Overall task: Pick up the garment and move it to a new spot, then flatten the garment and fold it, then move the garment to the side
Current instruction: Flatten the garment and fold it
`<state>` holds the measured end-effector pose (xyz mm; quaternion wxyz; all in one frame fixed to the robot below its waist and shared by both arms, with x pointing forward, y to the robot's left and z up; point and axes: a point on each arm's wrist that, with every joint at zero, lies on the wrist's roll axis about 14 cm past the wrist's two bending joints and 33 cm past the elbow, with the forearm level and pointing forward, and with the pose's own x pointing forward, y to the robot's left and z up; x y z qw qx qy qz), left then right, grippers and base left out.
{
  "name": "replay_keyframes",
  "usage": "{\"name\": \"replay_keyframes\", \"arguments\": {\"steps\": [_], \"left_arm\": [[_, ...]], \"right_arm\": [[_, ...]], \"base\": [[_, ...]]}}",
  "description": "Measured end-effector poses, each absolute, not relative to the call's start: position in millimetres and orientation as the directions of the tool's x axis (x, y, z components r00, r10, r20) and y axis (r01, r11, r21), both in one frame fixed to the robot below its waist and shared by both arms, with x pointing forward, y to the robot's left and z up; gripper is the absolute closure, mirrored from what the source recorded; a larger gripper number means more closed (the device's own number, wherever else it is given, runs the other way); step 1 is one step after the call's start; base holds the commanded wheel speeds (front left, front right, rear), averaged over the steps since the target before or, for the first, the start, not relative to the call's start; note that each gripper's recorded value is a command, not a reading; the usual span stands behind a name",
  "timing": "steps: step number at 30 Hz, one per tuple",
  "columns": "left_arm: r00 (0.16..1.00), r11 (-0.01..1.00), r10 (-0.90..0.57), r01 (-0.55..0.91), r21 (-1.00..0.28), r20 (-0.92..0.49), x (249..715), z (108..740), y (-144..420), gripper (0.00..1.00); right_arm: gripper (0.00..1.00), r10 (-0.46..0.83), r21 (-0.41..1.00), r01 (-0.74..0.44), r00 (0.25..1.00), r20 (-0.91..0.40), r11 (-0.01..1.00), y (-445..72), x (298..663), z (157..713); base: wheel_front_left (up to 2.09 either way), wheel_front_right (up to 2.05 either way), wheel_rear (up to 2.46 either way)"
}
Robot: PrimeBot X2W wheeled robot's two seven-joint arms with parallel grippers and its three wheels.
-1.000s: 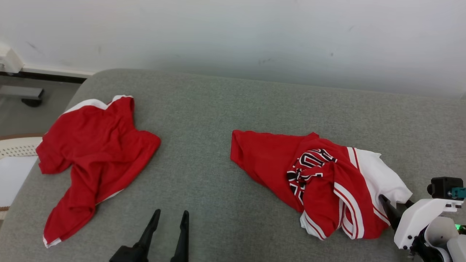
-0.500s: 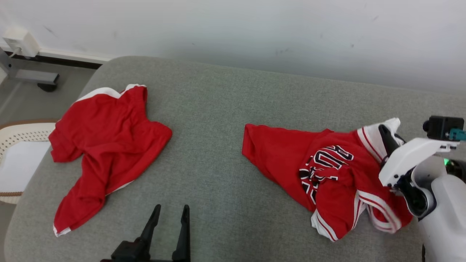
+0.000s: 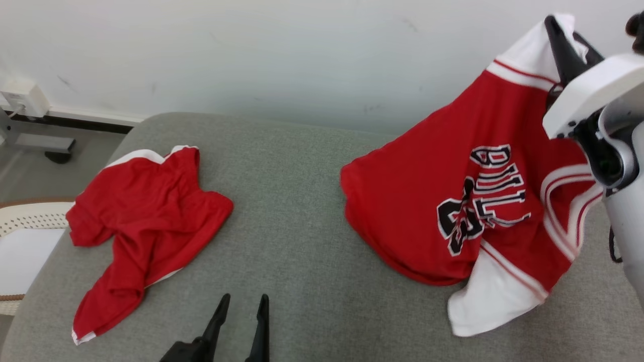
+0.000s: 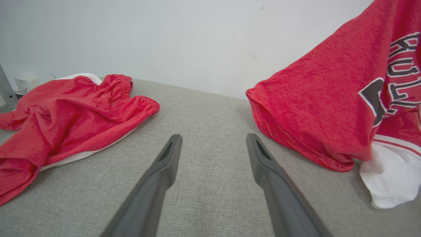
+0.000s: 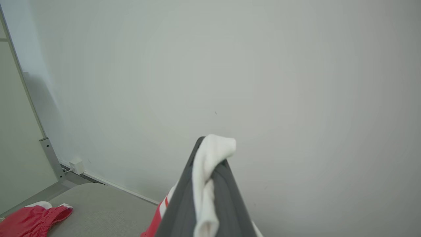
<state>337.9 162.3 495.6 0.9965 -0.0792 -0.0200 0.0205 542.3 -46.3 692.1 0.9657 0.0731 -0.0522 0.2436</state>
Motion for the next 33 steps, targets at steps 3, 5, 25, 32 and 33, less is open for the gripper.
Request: {"name": "replay_keyframes", "arguments": {"steps": [3,5,25,32,33], "left_arm": [[0.998,0.984,0.053,-0.045,-0.170,0.042,333,497,163,0.00],[0.997,0.983,0.062,-0.053,-0.177,0.042,331,498,165,0.00],[0.997,0.982,0.047,-0.036,-0.183,0.059,326,502,157,0.00],[0.998,0.983,-0.002,0.013,-0.180,0.059,333,502,144,0.00],[0.998,0.983,-0.008,0.018,-0.180,0.058,334,502,142,0.00]], "right_arm": [[1.00,0.476,0.046,-0.494,0.855,0.206,0.868,-39,538,732],[1.00,0.492,0.018,-0.513,0.832,0.256,0.858,-32,533,756],[1.00,0.679,0.221,-0.643,0.693,-0.241,0.734,-48,386,544],[1.00,0.630,0.324,-0.546,0.592,-0.503,0.773,-82,313,448],[1.00,0.622,0.337,-0.530,0.579,-0.527,0.778,-85,304,439]], "base": [[0.00,0.00,0.00],[0.00,0.00,0.00],[0.00,0.00,0.00],[0.00,0.00,0.00],[0.00,0.00,0.00]]}}
